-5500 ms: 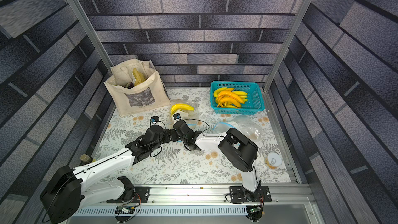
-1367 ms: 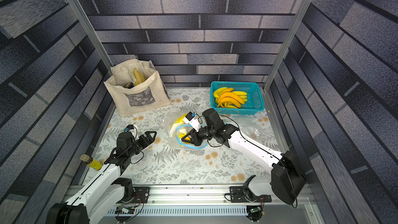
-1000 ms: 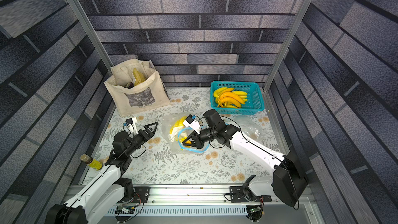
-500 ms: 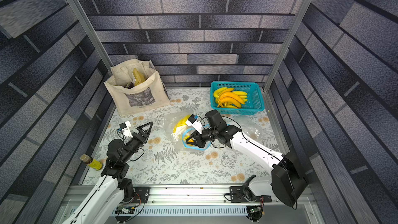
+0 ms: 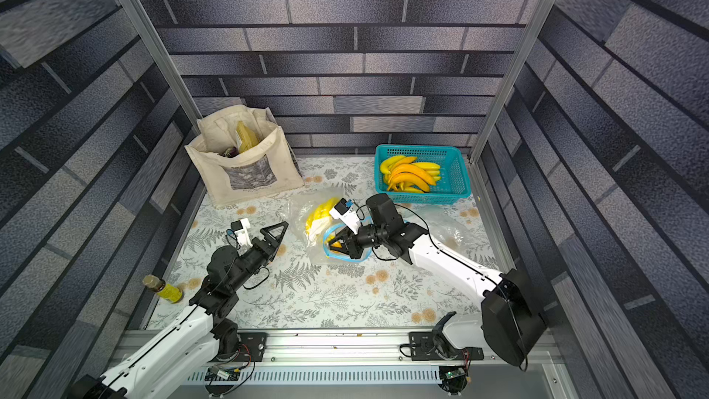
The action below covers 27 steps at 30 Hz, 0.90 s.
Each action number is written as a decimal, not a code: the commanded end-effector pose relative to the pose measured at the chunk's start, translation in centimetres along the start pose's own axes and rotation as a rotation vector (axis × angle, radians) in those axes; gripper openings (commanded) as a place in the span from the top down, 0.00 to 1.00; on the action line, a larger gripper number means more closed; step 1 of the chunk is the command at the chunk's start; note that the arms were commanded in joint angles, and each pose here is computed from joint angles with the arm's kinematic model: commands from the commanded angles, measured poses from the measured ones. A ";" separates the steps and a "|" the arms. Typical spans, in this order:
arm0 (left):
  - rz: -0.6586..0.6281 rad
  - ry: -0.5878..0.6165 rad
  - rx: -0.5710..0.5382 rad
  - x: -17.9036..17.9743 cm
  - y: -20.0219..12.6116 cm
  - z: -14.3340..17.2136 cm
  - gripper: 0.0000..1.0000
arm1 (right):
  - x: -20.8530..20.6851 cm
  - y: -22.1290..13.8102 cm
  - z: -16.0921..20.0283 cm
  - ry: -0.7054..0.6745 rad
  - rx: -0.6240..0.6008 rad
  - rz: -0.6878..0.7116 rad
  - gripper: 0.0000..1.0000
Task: Open the zip-top bag and take out the banana
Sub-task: Pick up the banana from the zipper food storage bag.
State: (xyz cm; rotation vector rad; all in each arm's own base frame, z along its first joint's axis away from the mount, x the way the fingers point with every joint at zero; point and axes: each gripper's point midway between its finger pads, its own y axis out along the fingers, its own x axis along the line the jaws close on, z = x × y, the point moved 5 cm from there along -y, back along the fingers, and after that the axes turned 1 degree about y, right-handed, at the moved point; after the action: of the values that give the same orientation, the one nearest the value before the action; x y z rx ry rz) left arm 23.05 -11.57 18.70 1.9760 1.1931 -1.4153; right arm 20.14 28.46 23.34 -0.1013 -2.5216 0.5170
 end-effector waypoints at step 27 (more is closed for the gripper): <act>0.107 0.028 -0.057 -4.3 4.9 -1.4 0.97 | -0.1 1.7 0.7 0.032 -0.020 -0.048 1.00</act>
State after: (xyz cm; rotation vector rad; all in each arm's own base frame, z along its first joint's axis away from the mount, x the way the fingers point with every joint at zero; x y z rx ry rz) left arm 26.79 -15.63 20.99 2.0211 1.0868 -1.3574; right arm 20.27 29.62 22.24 -0.0823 -2.4867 0.4806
